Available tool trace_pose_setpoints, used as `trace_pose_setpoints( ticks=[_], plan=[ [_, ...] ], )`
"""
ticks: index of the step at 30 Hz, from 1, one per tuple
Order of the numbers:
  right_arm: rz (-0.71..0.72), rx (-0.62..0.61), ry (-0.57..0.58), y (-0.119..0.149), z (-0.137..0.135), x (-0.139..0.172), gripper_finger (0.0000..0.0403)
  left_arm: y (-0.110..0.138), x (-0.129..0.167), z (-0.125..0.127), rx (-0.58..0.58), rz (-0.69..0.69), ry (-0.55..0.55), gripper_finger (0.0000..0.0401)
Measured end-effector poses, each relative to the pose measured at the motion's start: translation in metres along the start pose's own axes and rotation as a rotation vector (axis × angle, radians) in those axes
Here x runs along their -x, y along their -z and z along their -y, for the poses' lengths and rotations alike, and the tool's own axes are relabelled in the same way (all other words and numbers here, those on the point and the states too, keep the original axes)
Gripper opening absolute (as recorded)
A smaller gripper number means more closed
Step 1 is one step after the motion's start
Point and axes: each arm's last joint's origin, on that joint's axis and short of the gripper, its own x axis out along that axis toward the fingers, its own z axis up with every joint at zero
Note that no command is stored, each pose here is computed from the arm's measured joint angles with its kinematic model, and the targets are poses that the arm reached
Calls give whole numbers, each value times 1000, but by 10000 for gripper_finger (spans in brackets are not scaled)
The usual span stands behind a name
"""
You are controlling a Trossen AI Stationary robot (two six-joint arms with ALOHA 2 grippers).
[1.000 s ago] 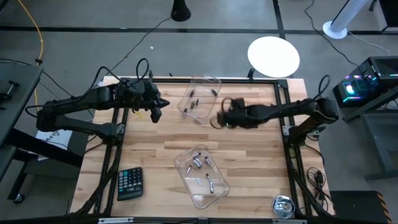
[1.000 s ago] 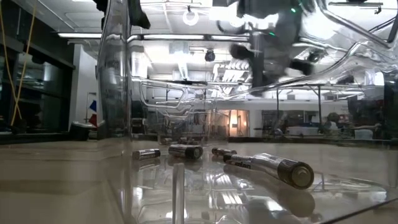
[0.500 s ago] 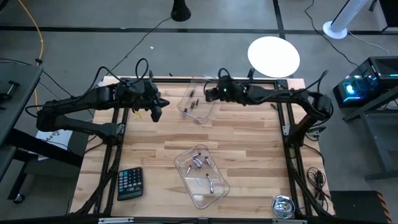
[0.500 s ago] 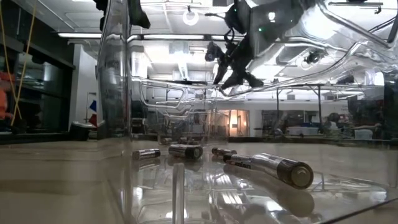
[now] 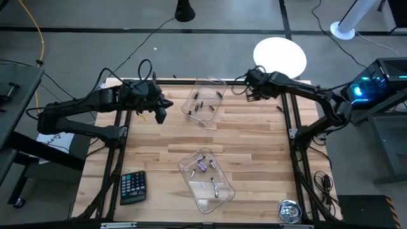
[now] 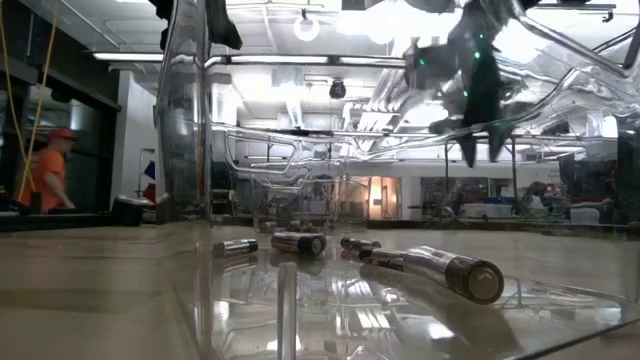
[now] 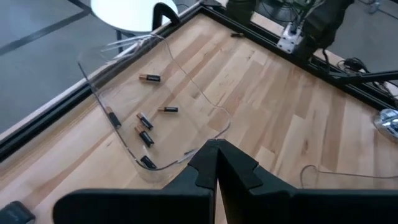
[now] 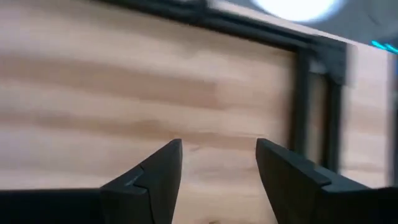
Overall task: Sort batteries
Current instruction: Put the black battery into the top transparent bin
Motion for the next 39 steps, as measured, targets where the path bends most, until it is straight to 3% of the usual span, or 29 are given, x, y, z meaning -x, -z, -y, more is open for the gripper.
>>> trace_pose_setpoints(
  ticks=[5,8,10,13,15,22,25,30,33,36,39],
  plan=[
    [-10,-168,96,-19,15,-25,200,-1,-3,1,-10,10,-2,0],
    [-49,-213,148,-26,20,-45,180,-1,-3,1,-10,5,0,0],
    [-119,-182,199,-27,25,-59,142,-1,-3,1,-11,1,6,0],
    [-237,-101,286,-24,31,-77,49,1,-3,2,-17,-13,8,0],
    [-269,-67,334,-23,33,-84,15,1,-3,2,-27,-17,7,0],
    [-341,-227,376,-4,43,-108,3,3,-3,1,-77,-36,-5,0],
    [-319,-214,406,7,39,-114,5,4,-3,0,-92,-46,-13,0],
    [-376,-403,413,40,48,-139,2,4,-3,0,-128,-47,-17,0],
    [-333,-470,449,61,52,-148,1,5,-3,0,-155,-50,-18,0],
    [-277,-419,462,65,49,-144,1,4,-3,0,-161,-49,-18,0],
    [-247,-356,393,55,41,-132,0,4,-3,0,-162,-49,-15,0]
  ],
)
